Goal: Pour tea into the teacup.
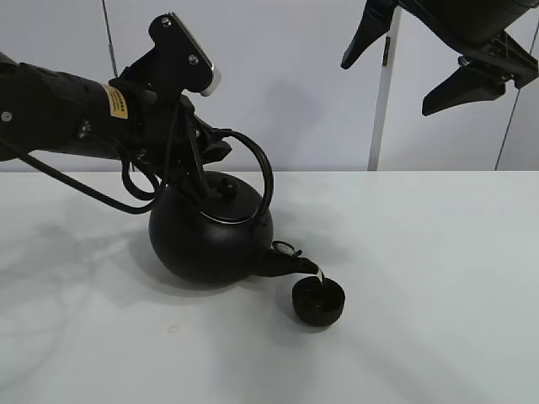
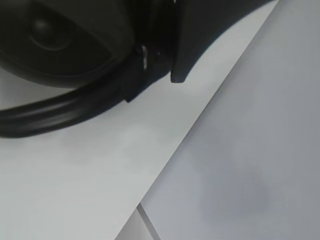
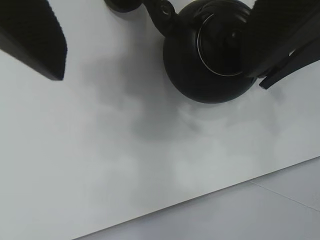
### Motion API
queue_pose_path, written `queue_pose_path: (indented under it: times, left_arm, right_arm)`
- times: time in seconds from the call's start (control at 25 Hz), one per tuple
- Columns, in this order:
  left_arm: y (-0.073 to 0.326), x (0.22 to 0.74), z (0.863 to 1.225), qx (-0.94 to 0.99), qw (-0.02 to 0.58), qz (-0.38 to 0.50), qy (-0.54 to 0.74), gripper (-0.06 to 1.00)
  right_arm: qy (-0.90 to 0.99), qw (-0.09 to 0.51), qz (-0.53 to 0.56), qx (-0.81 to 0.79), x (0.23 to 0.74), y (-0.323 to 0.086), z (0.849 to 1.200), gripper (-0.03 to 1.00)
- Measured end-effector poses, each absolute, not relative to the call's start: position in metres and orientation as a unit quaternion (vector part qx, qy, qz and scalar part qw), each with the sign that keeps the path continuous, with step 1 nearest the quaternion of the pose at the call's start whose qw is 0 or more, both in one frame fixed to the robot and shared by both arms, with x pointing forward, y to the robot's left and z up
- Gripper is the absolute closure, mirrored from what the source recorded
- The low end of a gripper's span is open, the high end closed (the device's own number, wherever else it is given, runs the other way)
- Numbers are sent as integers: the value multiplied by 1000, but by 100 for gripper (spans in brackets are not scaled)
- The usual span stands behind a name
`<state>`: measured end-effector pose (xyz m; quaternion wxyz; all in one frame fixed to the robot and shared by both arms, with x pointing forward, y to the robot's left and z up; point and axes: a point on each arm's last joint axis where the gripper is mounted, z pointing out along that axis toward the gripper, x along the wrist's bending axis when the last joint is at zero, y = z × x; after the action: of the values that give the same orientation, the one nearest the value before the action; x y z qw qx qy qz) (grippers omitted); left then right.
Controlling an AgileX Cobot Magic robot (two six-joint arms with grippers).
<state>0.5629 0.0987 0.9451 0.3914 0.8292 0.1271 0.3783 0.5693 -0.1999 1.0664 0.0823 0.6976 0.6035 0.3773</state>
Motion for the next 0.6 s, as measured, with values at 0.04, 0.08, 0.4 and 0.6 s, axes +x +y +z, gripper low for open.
queue_pose_path:
  times: [0.04, 0.08, 0.4, 0.6]
  left_arm:
    - [99, 563, 945, 829, 391, 378, 127, 84]
    - [99, 563, 945, 829, 391, 378, 127, 84]
    - [99, 563, 945, 820, 413, 354, 176, 84]
    - [99, 562, 950, 811, 423, 349, 206, 84]
  right_arm:
    - [603, 82, 377, 698, 569, -200, 1066, 32]
    - [603, 82, 377, 698, 569, -200, 1066, 32]
    - [603, 82, 377, 698, 569, -200, 1066, 32]
    - [603, 82, 377, 698, 569, -200, 1066, 32]
